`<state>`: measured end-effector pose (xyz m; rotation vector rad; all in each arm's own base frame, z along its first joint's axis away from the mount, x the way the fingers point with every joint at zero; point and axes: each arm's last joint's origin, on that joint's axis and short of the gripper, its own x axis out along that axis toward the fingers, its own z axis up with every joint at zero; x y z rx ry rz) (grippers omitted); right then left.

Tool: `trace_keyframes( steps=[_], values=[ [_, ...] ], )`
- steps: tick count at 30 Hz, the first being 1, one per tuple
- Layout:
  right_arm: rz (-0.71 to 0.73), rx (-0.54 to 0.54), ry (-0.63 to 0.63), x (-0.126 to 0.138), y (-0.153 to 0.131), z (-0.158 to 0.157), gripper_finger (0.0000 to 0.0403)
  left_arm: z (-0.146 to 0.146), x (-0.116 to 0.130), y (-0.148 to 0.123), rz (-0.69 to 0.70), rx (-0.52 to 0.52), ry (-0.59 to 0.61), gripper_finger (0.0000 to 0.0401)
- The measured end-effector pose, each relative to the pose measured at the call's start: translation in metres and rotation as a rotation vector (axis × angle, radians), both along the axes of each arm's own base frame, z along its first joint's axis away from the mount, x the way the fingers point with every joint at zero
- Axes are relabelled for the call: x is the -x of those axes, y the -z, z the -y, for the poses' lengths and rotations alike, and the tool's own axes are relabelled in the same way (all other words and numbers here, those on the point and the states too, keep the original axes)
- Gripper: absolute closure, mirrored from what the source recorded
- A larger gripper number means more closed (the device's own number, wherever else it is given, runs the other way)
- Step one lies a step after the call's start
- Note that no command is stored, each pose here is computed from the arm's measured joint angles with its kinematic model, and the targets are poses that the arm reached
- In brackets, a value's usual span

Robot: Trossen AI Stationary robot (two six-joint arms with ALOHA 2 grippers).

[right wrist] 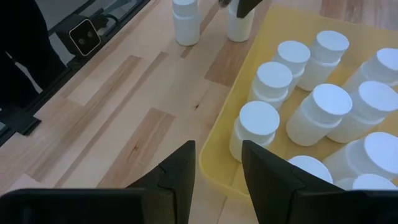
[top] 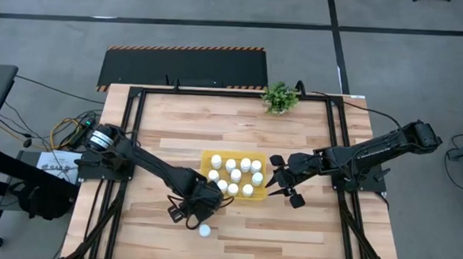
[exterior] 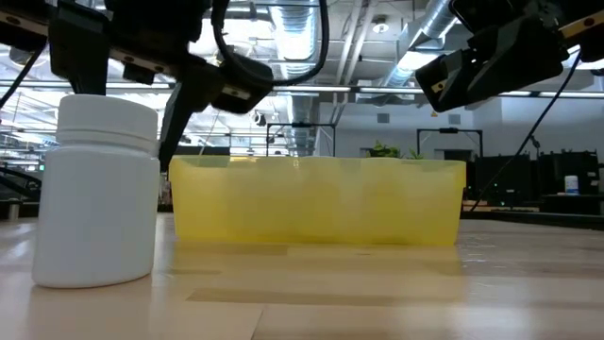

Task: Pick and place pill bottles into a basket
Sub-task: Put the white pill bottle into the yellow bin

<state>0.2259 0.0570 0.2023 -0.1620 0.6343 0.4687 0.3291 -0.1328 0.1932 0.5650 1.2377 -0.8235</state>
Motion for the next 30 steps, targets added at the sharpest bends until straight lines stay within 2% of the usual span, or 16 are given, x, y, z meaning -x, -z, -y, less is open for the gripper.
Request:
trace_keyframes(
  steps=[5,13,20,30],
  values=[
    [0.002,-0.001,0.0,0.0,0.0,0.0,0.0278,-0.002,0.003,-0.015,0.012,-0.009,-0.011,0.0246],
    [0.005,-0.008,0.006,-0.001,-0.001,0.0,0.0278,-0.009,-0.001,-0.048,0.0,-0.099,-0.013,0.0246],
    [0.012,-0.01,0.006,-0.001,-0.001,0.0,0.0278,-0.021,-0.009,-0.079,0.061,-0.175,-0.001,0.0246],
    [0.035,-0.015,0.006,-0.002,-0.003,0.0,0.0278,-0.039,-0.017,-0.092,0.102,-0.206,-0.034,0.0246]
  ],
)
